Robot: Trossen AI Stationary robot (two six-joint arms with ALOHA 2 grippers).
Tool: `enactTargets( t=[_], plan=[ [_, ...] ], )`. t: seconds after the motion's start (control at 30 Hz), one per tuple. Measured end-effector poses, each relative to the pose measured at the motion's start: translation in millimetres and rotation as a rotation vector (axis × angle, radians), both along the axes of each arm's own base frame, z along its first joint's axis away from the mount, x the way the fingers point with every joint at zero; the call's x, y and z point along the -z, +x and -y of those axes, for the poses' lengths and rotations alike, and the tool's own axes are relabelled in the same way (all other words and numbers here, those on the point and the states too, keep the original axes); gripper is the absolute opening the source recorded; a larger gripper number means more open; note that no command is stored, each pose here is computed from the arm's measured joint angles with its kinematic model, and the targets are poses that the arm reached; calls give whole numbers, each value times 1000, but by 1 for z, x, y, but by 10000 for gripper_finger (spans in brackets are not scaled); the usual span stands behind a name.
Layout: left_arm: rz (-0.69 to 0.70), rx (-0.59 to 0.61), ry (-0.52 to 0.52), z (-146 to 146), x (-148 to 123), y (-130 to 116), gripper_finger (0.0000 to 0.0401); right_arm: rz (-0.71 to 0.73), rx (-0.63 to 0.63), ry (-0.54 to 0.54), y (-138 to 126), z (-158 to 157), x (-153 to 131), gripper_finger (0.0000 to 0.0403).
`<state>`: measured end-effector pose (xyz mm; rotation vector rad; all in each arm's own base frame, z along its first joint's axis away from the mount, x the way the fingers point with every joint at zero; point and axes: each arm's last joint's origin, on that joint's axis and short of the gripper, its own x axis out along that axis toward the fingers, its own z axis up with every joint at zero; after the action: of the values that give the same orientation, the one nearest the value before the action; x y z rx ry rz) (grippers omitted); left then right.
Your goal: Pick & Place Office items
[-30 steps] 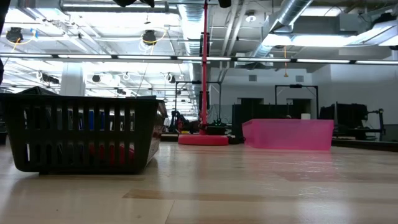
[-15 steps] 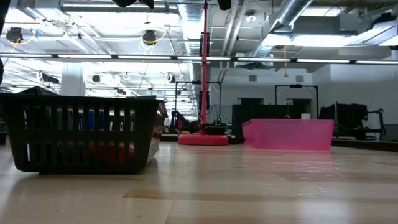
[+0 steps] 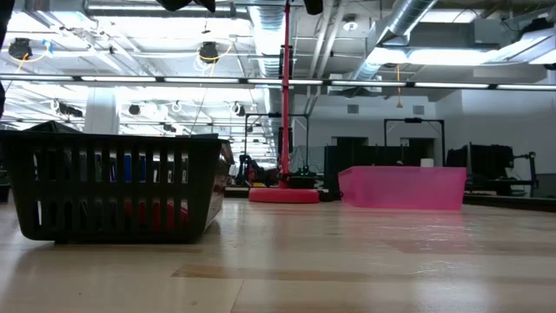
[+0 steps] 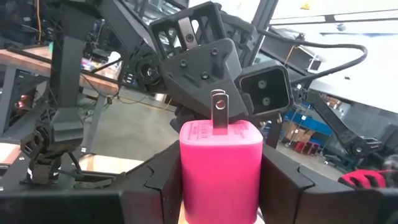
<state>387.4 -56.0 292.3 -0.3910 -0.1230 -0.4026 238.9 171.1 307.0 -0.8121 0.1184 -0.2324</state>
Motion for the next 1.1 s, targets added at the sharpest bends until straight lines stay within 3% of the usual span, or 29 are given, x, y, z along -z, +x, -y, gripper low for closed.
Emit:
enactTargets(
  t=[0.2,0.5,0.73,0.87,1.1],
  plan=[
    [-3,15,-32,4,-1,-1,147,-10,19,-33,3,-1,3,264],
    [-14,37,-56,5,-1,-1,147,-27,151,-221,19,-14,21,265],
    [-11,30,-59,7,-2,-1,147,-11,152,-233,13,-15,14,263],
    [-12,30,-57,7,-2,-1,148,-8,149,-225,12,-16,13,244],
    [-23,40,-57,10,-1,-2,148,-6,156,-217,13,-14,13,175]
  ],
)
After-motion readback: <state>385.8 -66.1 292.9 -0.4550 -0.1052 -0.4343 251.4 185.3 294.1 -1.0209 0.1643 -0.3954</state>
